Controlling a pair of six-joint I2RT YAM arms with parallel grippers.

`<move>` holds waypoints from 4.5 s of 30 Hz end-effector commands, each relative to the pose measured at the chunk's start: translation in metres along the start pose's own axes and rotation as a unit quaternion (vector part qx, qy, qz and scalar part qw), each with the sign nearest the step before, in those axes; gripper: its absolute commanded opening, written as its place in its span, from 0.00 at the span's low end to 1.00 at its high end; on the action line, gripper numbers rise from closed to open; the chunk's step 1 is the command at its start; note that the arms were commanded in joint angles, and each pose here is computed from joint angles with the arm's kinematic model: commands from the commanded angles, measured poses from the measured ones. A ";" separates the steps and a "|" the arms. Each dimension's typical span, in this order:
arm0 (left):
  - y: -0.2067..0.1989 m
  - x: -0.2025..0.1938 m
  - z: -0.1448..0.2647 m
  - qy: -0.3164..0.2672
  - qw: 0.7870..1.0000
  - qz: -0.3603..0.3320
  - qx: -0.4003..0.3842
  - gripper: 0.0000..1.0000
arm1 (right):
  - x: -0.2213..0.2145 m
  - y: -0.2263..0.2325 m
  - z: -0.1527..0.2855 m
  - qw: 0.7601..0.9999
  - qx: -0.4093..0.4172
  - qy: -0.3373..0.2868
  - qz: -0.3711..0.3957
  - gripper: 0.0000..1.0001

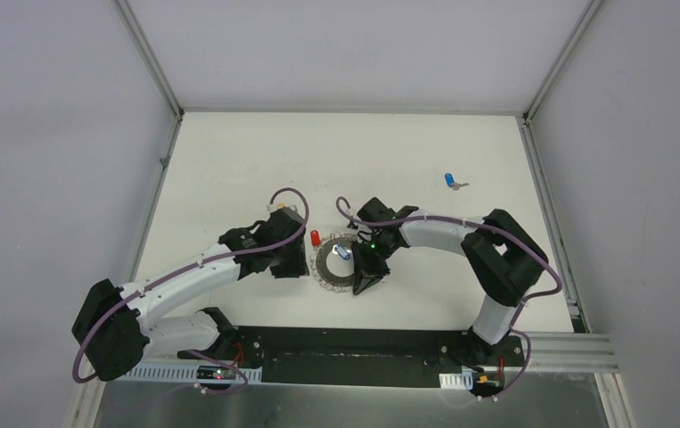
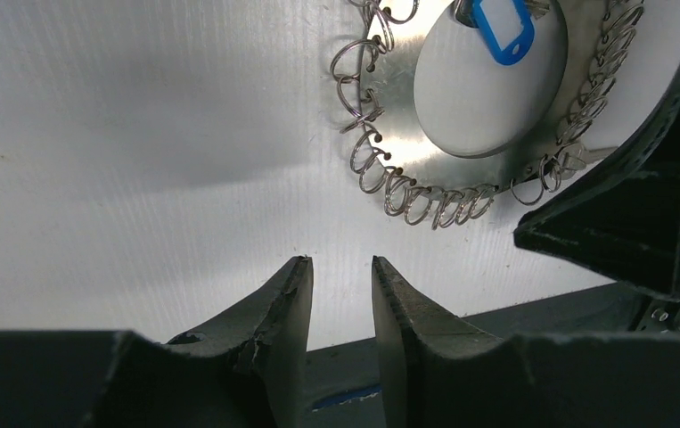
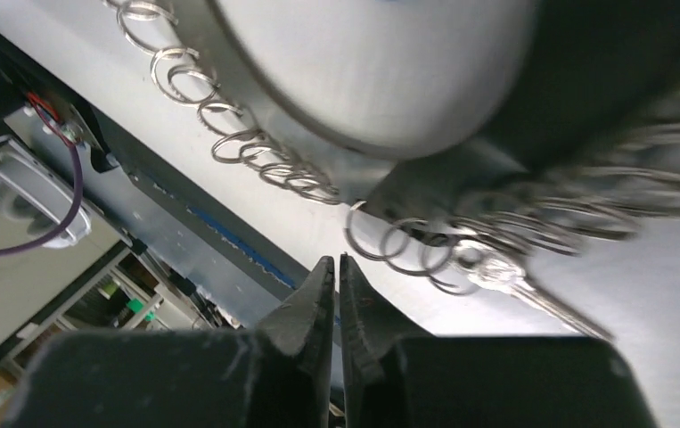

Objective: Put the keys on the keyring

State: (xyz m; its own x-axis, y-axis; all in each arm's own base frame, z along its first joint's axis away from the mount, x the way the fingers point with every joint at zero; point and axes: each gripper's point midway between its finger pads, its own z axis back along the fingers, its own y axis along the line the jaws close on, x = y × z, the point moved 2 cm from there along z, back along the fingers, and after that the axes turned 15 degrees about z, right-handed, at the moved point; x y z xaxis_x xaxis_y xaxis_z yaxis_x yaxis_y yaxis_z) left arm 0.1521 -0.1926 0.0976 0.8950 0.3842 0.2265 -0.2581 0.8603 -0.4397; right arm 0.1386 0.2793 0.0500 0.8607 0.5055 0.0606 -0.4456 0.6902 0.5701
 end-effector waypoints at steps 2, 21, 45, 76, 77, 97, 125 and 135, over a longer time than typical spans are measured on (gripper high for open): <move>-0.011 0.008 0.009 -0.021 0.999 0.003 -0.026 0.32 | 0.002 0.041 -0.013 0.998 0.046 0.014 0.036 0.05; -0.004 0.002 0.008 -0.016 0.999 0.017 -0.030 0.32 | 0.045 -0.020 0.053 0.996 -0.027 -0.087 -0.001 0.59; -0.010 0.000 0.002 -0.008 0.999 0.022 -0.043 0.32 | 0.017 0.025 -0.017 1.000 0.025 0.006 0.010 0.11; -0.016 0.012 0.035 -0.072 0.989 -0.020 -0.129 0.31 | 0.096 0.030 0.031 0.994 0.085 -0.064 -0.016 0.38; -0.015 0.013 0.035 -0.079 0.988 -0.024 -0.131 0.31 | 0.095 0.030 0.029 0.995 0.080 -0.060 -0.015 0.38; -0.060 0.010 0.035 -0.114 0.903 -0.290 -0.297 0.35 | 0.071 0.020 0.025 0.996 0.060 -0.056 -0.020 0.42; -0.080 0.002 -0.040 0.000 0.890 -0.454 -0.046 0.25 | -0.008 -0.032 0.075 0.983 0.025 -0.153 -0.097 0.45; -0.080 0.004 -0.060 0.011 0.875 -0.483 0.039 0.26 | -0.033 -0.039 0.063 0.982 0.026 -0.145 -0.119 0.45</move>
State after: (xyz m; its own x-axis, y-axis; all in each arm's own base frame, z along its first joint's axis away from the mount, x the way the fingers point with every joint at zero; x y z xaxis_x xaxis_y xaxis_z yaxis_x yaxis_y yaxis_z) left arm 0.1896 -0.2814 0.0743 0.7387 -0.5108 0.4397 0.5971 0.7986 -0.0755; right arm 0.1391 0.2026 0.0740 0.9761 0.1898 0.1061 -0.2137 0.7470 0.6296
